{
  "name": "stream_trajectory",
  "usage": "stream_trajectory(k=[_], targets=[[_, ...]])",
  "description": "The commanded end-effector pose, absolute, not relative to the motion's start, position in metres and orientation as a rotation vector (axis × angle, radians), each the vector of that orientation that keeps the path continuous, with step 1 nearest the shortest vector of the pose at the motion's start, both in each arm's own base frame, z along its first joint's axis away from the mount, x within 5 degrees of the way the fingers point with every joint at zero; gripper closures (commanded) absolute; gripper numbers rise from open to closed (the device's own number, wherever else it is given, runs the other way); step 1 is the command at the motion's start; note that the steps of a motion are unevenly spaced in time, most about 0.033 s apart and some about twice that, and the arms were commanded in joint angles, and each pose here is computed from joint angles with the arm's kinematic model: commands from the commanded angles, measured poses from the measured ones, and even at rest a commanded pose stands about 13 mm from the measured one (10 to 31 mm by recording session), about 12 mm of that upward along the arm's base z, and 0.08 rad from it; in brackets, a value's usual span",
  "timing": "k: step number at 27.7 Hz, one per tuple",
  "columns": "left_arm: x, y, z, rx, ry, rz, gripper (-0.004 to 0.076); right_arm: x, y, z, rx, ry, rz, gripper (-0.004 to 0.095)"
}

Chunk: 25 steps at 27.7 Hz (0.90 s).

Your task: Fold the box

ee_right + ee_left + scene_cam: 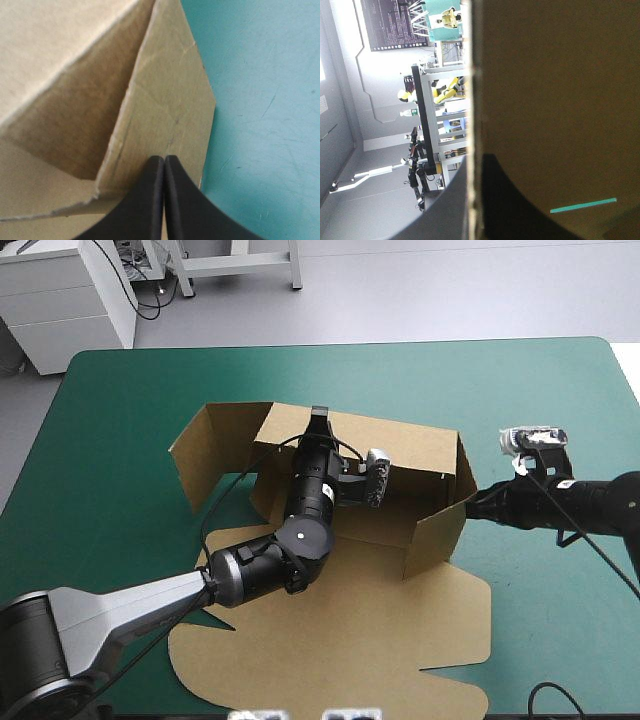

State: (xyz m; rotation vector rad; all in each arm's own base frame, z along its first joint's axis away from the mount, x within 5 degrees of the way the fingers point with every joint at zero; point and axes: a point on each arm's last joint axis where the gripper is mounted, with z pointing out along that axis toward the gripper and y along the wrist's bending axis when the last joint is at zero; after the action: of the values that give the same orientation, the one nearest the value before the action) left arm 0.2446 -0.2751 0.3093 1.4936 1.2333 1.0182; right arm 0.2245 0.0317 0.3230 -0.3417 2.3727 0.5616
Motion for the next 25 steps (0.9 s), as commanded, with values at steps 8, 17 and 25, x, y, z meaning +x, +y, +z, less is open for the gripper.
stream_trajectory(k=[8,17,25], targets=[[0.241,-0.267,0.342,1.380,1.183,1.064,0.0731,0.200,0.039,0.310,-0.528,2.204,0.552,0.0892],[0.241,-0.267,0.342,1.383,1.181,1.060,0.0731,0.202,0.041,0.302,-0.614,2.236,0.581,0.0482],[0.241,-0.267,0.342,1.385,1.176,1.058,0.0731,0.205,0.038,0.302,-0.553,2.233,0.559,0.0233]])
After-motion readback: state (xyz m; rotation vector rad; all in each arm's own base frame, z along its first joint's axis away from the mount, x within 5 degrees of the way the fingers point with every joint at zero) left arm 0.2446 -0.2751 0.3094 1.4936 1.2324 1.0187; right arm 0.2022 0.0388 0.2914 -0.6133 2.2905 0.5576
